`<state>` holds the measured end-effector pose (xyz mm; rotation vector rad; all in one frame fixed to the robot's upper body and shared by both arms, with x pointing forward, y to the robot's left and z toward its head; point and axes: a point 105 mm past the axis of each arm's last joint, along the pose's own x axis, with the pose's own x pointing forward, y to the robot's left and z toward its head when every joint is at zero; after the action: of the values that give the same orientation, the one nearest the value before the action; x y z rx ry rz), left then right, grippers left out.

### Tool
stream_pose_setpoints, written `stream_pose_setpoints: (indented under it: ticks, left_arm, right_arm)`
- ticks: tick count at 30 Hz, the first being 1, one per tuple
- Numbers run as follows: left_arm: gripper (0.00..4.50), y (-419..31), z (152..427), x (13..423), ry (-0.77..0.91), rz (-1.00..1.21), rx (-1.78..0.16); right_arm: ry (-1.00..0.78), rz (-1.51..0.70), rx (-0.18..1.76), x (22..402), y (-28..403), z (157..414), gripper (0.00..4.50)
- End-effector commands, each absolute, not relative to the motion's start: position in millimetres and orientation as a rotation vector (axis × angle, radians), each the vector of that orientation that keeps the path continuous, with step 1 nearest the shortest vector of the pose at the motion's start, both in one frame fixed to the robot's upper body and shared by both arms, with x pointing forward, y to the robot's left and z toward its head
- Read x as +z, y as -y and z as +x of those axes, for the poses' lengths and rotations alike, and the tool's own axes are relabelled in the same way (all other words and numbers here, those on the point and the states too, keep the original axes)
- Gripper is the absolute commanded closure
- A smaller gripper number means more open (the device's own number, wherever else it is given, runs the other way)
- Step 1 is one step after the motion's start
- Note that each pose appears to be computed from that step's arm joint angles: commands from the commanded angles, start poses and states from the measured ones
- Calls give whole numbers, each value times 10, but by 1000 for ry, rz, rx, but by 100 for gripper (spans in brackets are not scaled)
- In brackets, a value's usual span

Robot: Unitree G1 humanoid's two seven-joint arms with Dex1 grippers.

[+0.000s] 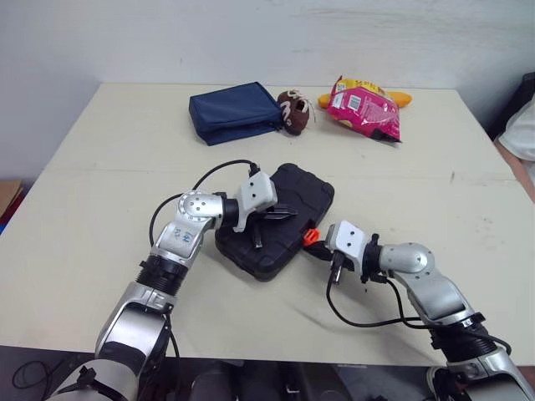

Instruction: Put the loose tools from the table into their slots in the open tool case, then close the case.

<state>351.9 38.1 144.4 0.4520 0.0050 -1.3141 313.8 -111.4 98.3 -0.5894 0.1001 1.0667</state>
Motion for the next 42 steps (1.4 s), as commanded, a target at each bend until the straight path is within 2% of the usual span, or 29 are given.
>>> stream_pose_setpoints:
  ticks: [1, 9, 15, 20, 22, 24, 25, 26, 28, 30, 33, 35, 36, 42]
  left_arm:
    - [447, -512, 3356, 735, -277, 439, -1354]
    - [447, -522, 3347, 675, -297, 426, -1356]
    - [447, -567, 3385, 629, -291, 407, -1320]
    - [447, -597, 3498, 963, -87, 348, -1264]
    - [447, -726, 3549, 1391, 110, 290, -1198]
    - [447, -909, 3487, 1672, 211, 302, -1177]
    - [396, -1004, 3426, 1757, 223, 348, -1181]
    - [370, -1102, 3366, 1830, 233, 391, -1179]
    - [270, -1285, 3294, 1926, 230, 435, -1151]
    - [222, -1714, 3257, 1947, 147, 449, -1038]
    - [95, -2351, 3085, 1714, -101, 544, -933]
    - [1, -2740, 3060, 1719, -168, 566, -793]
    - [0, -2884, 3057, 1766, -164, 567, -732]
    - [0, -3120, 3085, 1875, -126, 604, -621]
  right_arm:
    - [116, -648, 1041, 1522, 1074, 3171, 450]
    - [135, -642, 1074, 1707, 987, 3169, 450]
    - [92, -603, 1091, 1648, 984, 3129, 450]
    - [85, -645, 1050, 1729, 1200, 3131, 450]
    - [95, -681, 991, 1835, 1441, 3155, 450]
    - [104, -708, 932, 1943, 1677, 3164, 450]
    - [101, -696, 908, 2005, 1799, 3160, 450]
    - [85, -689, 898, 2057, 1904, 3142, 450]
    - [49, -705, 890, 2128, 2077, 3104, 379]
    - [-3, -807, 818, 2220, 2425, 3116, 326]
    - [-6, -872, 749, 2324, 2757, 3112, 187]
    - [-1, -897, 729, 2297, 2925, 3090, 82]
    - [-3, -908, 719, 2279, 2997, 3079, 23]
    - [0, -850, 685, 2264, 3080, 3114, 10]
